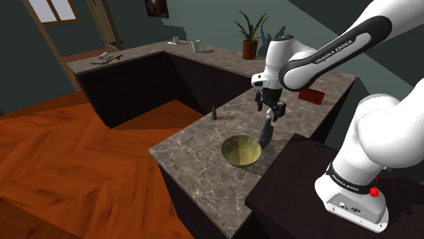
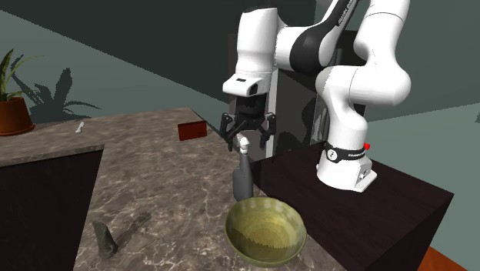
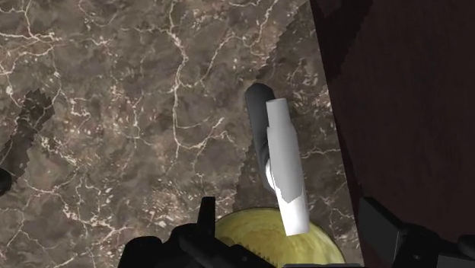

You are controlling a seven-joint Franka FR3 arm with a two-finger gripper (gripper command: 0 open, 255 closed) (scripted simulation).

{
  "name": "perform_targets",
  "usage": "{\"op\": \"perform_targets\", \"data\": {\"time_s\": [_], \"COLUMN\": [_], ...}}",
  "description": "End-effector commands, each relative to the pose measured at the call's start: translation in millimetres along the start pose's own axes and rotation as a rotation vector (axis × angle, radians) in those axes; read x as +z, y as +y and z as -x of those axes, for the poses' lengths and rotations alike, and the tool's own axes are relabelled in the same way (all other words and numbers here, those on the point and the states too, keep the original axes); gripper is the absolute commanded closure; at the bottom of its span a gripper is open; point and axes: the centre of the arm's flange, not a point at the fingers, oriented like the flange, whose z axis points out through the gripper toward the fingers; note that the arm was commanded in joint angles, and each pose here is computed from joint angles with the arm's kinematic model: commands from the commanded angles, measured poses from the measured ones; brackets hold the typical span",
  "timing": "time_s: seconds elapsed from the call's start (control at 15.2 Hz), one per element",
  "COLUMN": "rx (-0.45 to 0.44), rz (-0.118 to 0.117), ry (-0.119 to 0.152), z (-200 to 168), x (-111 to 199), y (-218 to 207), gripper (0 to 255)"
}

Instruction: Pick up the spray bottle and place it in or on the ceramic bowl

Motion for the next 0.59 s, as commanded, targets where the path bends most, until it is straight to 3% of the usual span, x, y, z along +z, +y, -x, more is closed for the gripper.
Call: {"op": "perform_targets", "data": {"time_s": [0.0,0.33,0.4,0.53], "rx": [0.000,0.000,0.000,0.000], "rz": [0.001,0.001,0.001,0.001], "ry": [0.000,0.000,0.000,0.000], "z": [-0.1,-0.1,-0.1,-0.1], "x": [2.9,2.9,2.9,2.9], "y": [0.1,0.1,0.1,0.1], "gripper": [0,0,255,255]}}
